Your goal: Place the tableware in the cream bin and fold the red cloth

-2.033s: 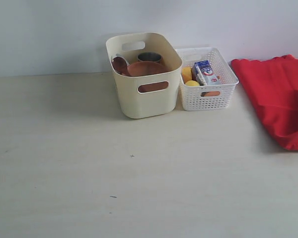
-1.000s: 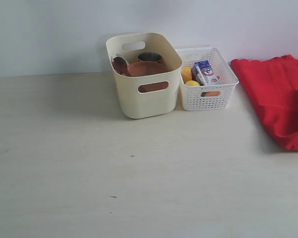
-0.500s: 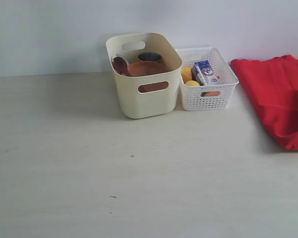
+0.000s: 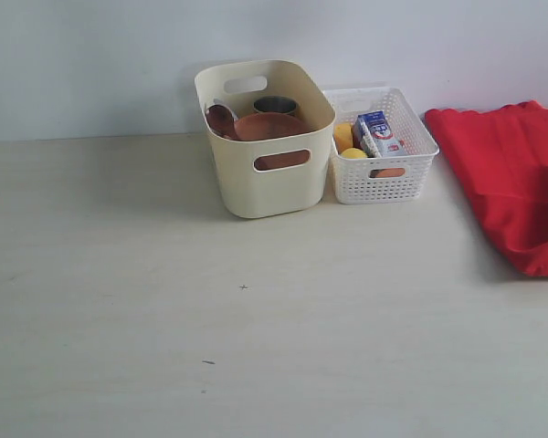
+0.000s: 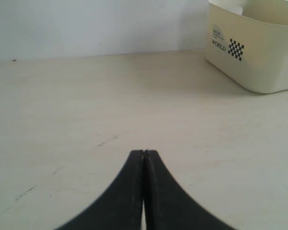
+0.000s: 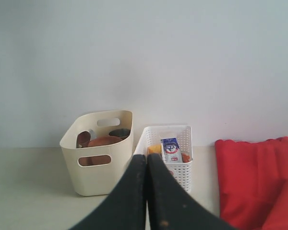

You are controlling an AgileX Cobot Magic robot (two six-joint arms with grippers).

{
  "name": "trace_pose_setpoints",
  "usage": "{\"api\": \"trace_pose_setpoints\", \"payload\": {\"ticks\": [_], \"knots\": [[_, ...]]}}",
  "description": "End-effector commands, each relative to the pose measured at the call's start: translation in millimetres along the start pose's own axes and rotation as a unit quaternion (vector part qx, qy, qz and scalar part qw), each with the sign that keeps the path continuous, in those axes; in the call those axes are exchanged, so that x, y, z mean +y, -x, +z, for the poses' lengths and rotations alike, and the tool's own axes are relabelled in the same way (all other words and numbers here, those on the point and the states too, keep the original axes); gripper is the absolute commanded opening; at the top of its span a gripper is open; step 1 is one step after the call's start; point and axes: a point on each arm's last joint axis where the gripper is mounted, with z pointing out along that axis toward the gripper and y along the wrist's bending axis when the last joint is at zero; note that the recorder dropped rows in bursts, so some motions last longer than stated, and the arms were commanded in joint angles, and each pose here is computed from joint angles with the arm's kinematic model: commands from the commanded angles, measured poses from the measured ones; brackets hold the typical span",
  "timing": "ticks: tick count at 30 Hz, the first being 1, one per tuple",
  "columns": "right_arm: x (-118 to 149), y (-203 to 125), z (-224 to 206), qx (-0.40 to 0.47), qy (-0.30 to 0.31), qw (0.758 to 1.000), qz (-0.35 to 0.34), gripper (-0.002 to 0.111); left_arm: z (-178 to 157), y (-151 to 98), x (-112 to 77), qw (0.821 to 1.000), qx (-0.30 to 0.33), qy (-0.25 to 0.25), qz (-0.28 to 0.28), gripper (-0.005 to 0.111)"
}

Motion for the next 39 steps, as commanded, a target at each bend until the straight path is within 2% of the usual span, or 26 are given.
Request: {"api": "trace_pose_setpoints", "payload": {"ticks": [1, 15, 23, 28, 33, 39], "knots": [[0.0, -0.9, -0.1, 0.001, 0.0, 1.0, -0.001, 0.0, -0.2, -1.0, 0.2, 1.0, 0.0, 0.002, -0.003, 0.0], [0.0, -0.9, -0.1, 0.001, 0.0, 1.0, -0.001, 0.0, -0.2, -1.0, 0.1, 1.0, 0.0, 0.001, -0.002, 0.0], [-2.1, -3.2, 0.1, 0.01, -0.01, 0.999, -0.028, 0.0, -0.2, -1.0, 0.1, 1.0, 0.0, 0.001, -0.002, 0.0], [-13.0, -33.3, 13.6, 0.026, -0.041, 0.997, -0.064, 0.0, -0.2, -1.0, 0.1, 1.0, 0.0, 0.001, -0.002, 0.0], [-23.8, -68.6, 22.8, 0.059, -0.073, 0.994, -0.058, 0.0, -0.2, -1.0, 0.1, 1.0, 0.0, 0.001, -0.002, 0.0], [-29.2, -96.6, 27.6, 0.081, -0.083, 0.991, -0.07, 0.0, -0.2, -1.0, 0.1, 1.0, 0.0, 0.001, -0.002, 0.0]]}}
